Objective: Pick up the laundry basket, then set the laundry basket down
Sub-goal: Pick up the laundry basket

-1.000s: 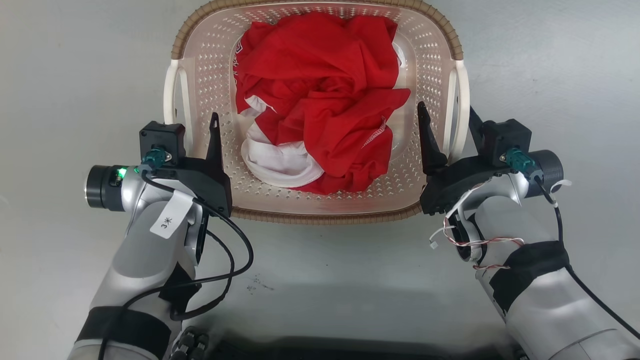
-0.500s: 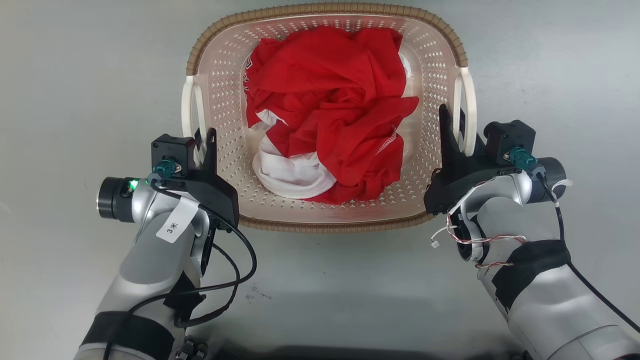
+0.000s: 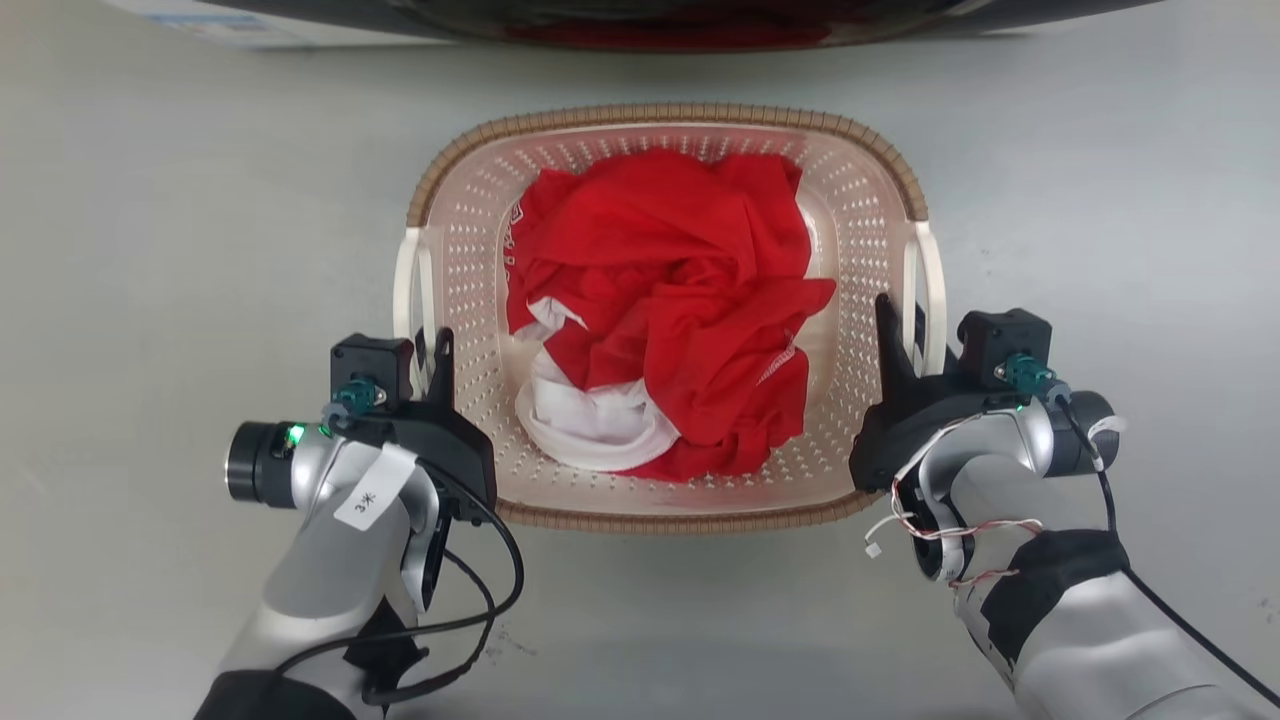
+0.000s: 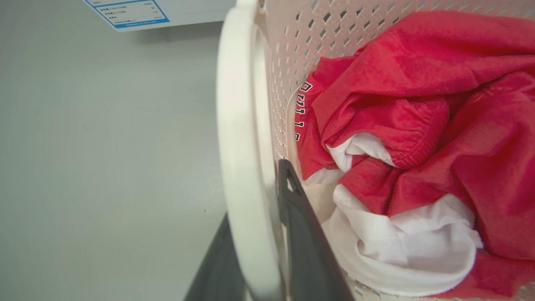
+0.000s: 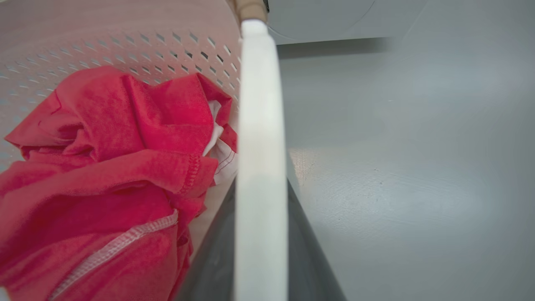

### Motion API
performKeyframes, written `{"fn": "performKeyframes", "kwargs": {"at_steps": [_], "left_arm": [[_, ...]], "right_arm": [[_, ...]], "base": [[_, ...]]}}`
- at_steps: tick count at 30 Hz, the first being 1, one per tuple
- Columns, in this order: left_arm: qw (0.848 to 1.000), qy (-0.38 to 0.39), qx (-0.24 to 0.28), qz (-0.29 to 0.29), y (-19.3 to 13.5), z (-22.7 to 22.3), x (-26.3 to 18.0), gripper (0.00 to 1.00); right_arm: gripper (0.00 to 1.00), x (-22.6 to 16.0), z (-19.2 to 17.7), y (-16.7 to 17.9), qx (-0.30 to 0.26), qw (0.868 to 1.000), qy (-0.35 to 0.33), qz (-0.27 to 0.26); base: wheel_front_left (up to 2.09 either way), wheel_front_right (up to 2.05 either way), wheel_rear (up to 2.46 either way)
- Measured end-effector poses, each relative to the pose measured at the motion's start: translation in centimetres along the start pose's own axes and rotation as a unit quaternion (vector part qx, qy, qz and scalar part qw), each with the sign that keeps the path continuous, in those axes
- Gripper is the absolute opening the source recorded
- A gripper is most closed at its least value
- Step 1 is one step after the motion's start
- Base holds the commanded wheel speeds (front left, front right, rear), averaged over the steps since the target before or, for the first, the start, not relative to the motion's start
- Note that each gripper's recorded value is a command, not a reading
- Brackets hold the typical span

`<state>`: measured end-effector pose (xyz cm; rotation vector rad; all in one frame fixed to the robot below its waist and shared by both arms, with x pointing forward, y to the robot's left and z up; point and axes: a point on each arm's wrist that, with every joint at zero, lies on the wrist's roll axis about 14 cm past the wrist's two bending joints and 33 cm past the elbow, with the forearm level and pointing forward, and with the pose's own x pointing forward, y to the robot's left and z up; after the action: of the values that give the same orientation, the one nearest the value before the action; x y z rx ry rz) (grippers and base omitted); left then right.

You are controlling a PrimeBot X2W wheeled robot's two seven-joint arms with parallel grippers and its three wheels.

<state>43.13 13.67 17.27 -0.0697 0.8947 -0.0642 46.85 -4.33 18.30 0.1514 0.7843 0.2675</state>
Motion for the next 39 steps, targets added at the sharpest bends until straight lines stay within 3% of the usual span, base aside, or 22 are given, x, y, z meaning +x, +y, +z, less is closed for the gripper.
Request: {"fn": "performKeyframes", "kwargs": {"at_steps": [17, 39], "left_arm": [[1.000, -0.018, -0.003, -0.014, -2.2, 1.4, -5.9, 0.00], [0.999, 0.027, 0.004, -0.020, -3.3, -3.2, -14.1, 0.00]], "right_arm": [[0.00, -6.3, 2.3, 0.5, -0.015, 1.000, -0.009, -0.014], [0.00, -15.8, -1.5, 3.5, -0.026, 0.998, 0.059, 0.000]], "base": [[0.00, 0.00, 0.00], [0.00, 0.00, 0.00]]}}
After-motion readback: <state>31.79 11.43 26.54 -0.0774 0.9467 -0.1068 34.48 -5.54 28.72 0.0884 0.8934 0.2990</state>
